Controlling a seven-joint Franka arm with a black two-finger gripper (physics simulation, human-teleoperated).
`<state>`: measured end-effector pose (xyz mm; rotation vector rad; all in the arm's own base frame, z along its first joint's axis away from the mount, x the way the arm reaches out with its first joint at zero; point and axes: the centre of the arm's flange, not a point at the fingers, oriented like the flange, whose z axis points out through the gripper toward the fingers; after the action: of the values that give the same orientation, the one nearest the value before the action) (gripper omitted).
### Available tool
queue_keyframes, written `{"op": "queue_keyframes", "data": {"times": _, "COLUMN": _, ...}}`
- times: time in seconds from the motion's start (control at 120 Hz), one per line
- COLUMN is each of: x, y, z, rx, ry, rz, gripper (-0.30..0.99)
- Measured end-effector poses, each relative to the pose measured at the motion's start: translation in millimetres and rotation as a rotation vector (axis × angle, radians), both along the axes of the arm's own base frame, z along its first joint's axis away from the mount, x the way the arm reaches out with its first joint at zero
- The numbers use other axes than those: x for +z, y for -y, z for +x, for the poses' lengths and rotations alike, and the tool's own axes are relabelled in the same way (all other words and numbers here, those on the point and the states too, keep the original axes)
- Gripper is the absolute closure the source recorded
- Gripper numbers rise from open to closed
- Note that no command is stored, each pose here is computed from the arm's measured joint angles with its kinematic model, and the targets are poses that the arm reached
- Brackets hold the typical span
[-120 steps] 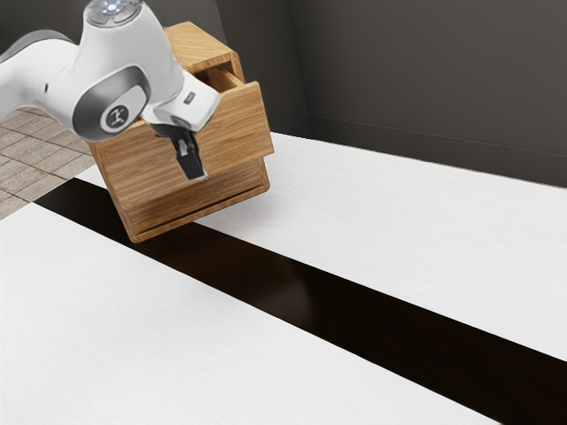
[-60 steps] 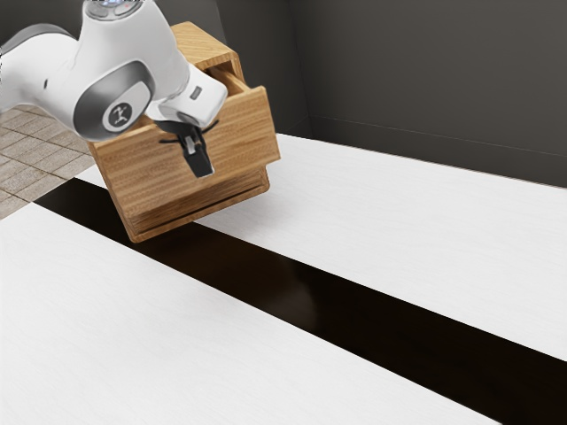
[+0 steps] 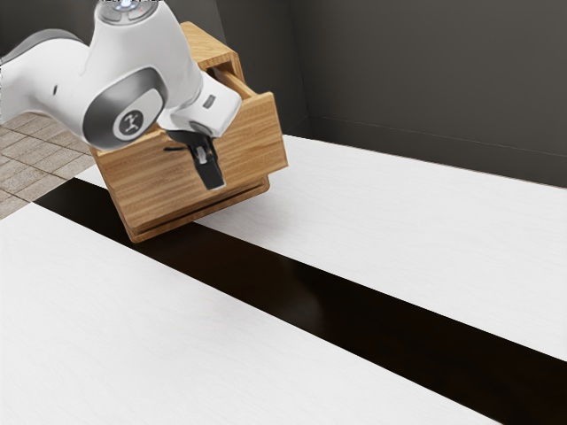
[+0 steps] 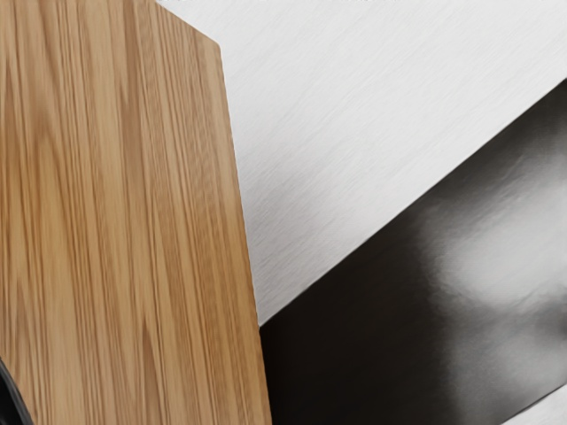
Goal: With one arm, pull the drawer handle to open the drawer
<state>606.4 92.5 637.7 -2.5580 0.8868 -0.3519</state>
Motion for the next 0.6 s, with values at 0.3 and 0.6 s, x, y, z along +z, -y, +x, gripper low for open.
{"op": "queue_keyframes", "data": {"times": 0.3, "x": 0, "y": 21, "z": -3, "rx": -0.013, "ry": -0.003, "rz": 0.003, "gripper": 0.08}}
{"op": "queue_keyframes", "data": {"times": 0.6, "x": 7, "y": 39, "z": -16, "rx": -0.028, "ry": 0.002, "rz": -0.003, "gripper": 0.24}}
